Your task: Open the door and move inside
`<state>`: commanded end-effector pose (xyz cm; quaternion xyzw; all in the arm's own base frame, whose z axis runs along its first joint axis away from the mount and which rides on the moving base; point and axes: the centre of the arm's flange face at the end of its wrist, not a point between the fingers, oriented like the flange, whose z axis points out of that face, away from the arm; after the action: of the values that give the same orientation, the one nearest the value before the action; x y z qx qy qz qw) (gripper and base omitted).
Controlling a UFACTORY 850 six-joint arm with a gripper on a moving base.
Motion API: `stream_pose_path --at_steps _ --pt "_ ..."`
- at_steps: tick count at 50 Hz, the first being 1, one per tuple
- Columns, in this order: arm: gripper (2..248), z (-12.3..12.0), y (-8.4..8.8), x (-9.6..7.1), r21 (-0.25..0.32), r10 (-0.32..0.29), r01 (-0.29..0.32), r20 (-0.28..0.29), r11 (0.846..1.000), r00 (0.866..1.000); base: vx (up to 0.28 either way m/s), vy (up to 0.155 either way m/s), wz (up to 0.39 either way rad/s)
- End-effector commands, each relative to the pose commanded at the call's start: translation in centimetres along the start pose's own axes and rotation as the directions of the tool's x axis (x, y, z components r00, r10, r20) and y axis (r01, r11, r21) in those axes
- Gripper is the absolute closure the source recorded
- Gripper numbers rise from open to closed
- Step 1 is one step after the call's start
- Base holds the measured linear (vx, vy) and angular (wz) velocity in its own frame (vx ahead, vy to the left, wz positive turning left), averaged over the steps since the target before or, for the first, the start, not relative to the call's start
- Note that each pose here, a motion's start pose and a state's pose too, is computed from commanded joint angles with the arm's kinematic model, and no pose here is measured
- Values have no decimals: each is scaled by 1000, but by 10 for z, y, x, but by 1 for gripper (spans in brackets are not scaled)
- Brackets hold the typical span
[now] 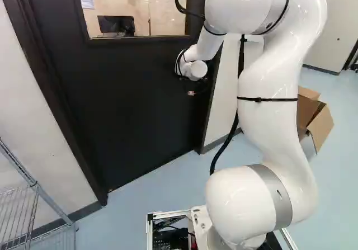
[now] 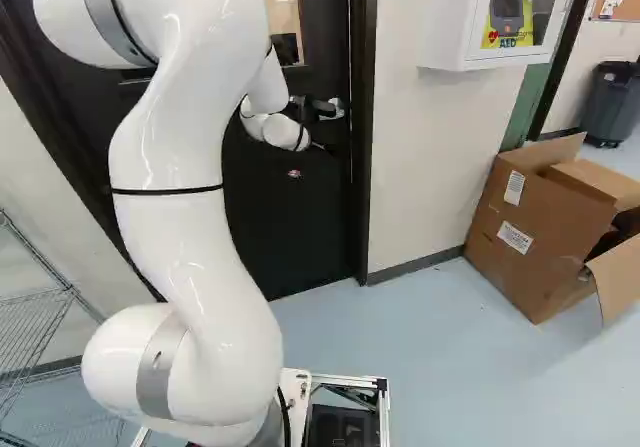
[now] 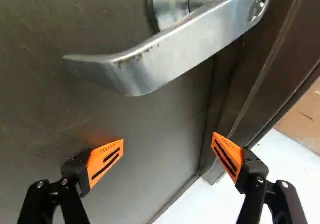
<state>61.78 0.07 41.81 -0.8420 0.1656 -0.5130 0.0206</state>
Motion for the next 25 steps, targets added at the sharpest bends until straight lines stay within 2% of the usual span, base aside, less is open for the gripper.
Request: stream_pose_path --at_steps 25 --pt "3 32 -25 7 22 10 -9 -24 1000 1000 0 0 0"
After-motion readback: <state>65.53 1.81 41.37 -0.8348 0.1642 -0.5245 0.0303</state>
